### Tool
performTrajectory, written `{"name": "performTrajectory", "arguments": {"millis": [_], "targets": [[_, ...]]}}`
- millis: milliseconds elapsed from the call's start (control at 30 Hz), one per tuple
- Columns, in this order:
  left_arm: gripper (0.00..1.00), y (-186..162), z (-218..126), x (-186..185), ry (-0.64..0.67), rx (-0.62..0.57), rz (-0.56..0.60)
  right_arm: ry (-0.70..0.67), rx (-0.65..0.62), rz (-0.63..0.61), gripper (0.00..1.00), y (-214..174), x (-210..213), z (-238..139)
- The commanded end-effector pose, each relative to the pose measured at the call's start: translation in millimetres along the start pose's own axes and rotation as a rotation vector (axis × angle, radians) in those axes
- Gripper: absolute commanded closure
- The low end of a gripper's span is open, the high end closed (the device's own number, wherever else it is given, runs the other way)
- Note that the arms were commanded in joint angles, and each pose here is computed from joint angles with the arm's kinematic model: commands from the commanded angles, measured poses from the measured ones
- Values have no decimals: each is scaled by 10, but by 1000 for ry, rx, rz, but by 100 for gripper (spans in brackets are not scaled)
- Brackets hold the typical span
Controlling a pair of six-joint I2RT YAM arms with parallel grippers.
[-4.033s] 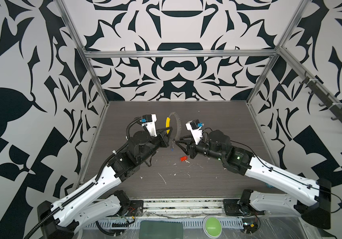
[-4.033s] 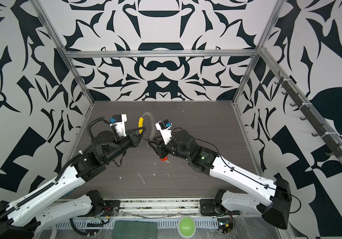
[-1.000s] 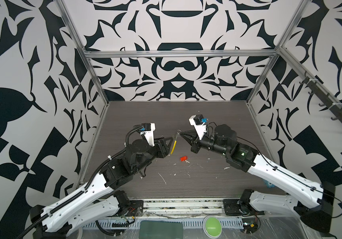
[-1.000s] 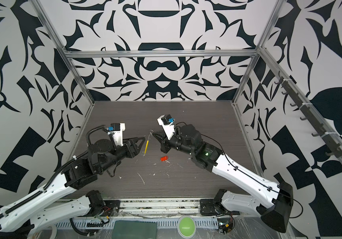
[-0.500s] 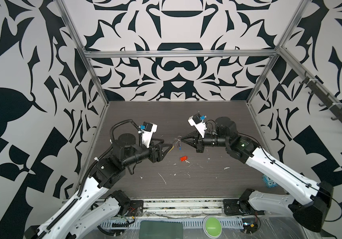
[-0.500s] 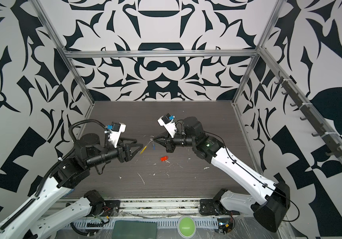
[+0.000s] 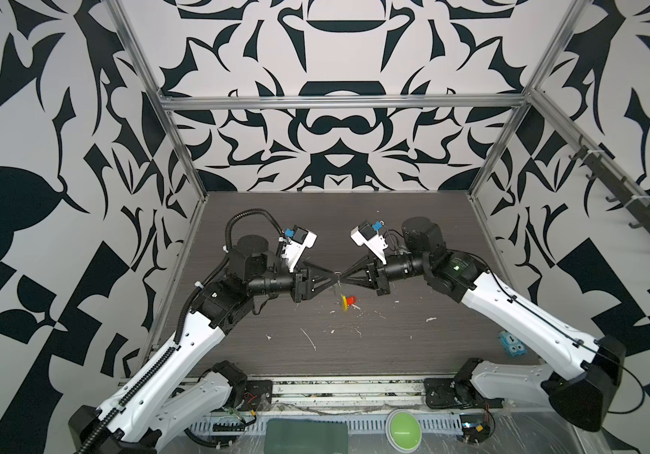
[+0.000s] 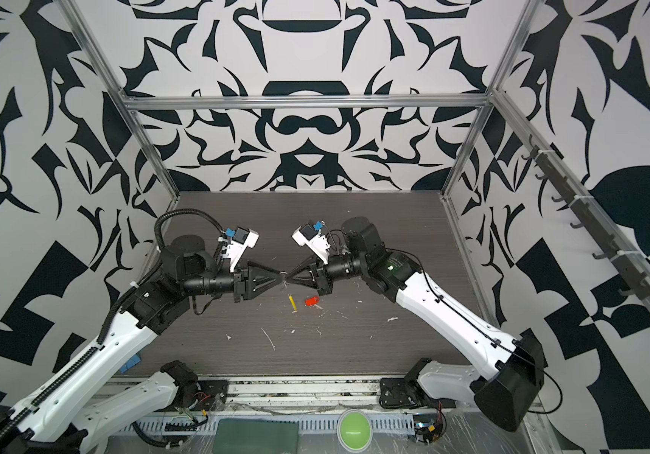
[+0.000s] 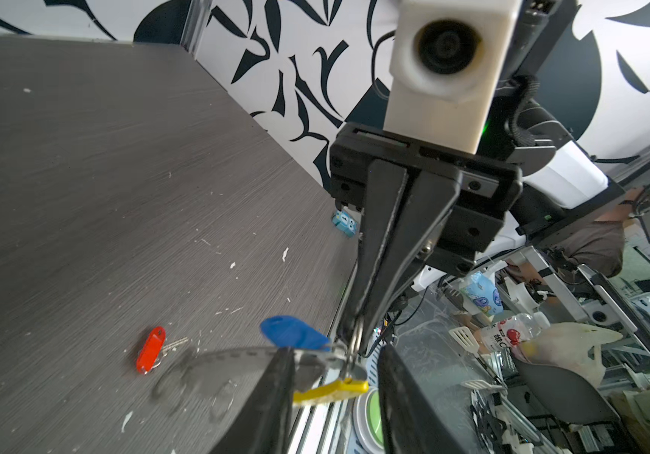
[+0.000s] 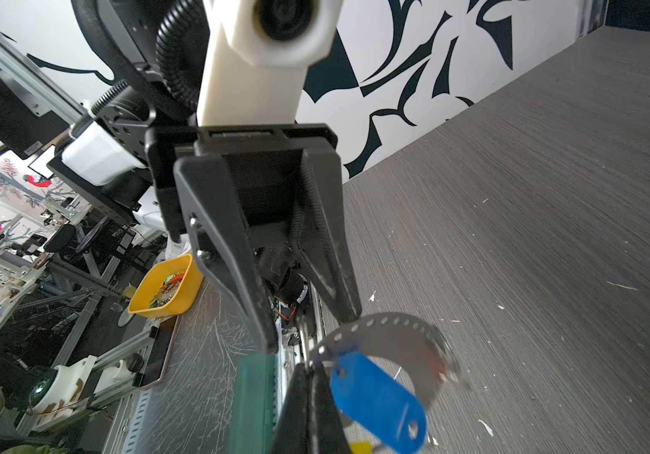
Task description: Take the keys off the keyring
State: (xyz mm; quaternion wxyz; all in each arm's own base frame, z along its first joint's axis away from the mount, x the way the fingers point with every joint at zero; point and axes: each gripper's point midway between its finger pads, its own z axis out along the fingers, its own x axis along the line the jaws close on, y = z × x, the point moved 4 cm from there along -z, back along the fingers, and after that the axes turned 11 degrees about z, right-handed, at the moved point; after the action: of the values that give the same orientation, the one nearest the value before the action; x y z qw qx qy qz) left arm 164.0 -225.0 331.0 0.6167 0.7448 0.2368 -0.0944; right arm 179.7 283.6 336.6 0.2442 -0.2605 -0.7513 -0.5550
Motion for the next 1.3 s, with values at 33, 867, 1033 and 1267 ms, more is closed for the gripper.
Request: {"name": "performTrajectory", "arguments": {"millis": [33, 867, 1033, 1267], "targets": [[67, 120, -54, -125, -47, -37, 54, 55, -19, -69, 100, 168, 200, -60], [77, 154, -6, -108, -78, -71, 47, 27, -26, -61, 100, 219, 183, -62], [80, 148, 4, -92, -75, -75, 44, 31, -41, -69, 100, 251, 220, -80], [66, 166, -37, -72, -29, -101, 59, 42, -43, -81, 100, 249, 281, -115]]}}
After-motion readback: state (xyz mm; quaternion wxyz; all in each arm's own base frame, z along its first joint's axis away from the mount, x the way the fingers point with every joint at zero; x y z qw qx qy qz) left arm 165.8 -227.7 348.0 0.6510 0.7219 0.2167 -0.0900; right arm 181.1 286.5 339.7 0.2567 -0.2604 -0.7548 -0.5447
